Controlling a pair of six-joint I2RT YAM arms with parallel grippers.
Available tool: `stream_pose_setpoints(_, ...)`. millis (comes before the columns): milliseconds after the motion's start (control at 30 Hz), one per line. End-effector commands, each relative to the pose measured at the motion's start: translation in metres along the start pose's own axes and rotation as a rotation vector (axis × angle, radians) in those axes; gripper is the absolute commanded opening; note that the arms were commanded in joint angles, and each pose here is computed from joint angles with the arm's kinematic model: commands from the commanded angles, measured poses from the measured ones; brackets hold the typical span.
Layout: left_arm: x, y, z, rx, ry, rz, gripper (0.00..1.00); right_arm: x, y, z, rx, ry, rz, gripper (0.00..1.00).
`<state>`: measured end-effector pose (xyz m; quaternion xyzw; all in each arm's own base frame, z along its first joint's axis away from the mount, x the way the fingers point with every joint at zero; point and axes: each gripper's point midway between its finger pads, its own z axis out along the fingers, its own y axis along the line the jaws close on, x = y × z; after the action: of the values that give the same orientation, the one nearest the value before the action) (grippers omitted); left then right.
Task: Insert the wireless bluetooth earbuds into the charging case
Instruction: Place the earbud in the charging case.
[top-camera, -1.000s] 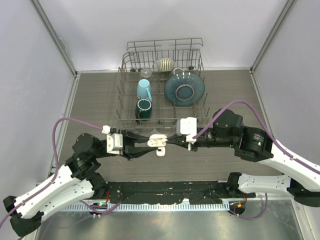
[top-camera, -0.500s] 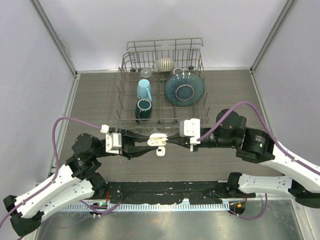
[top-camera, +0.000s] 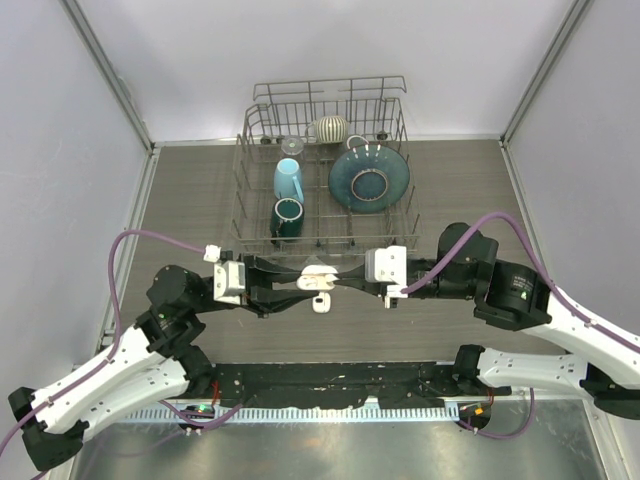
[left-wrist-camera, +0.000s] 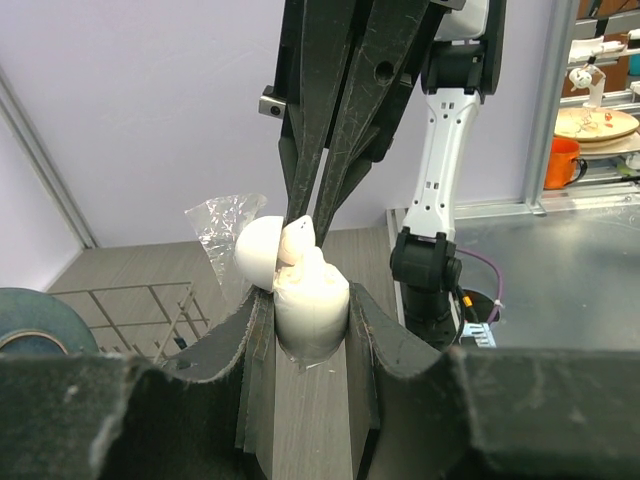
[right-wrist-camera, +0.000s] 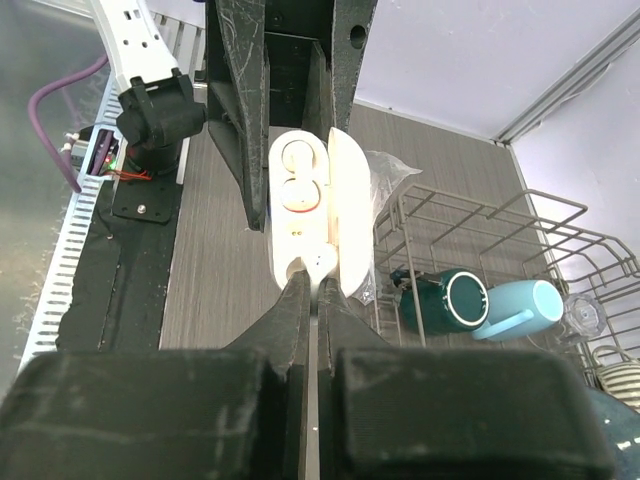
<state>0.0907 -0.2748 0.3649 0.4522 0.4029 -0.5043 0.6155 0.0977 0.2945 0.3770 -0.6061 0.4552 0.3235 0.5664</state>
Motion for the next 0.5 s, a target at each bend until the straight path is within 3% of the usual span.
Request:
stream_pose_setpoints(0,-0.0146,0.0038,0.0035,-0.015,-0.064,0.026,0.00,-0.0277,-0.0074,0.0021,0.025,-0.118,-0.052,0.01)
stream_pose_setpoints(467,-0.0118,0.0043,0.0056,-0.012,-0.060,0.012,0.00,-0.0353,-0.0031,0.0072,-0.009,-0.161,-0.079,0.01)
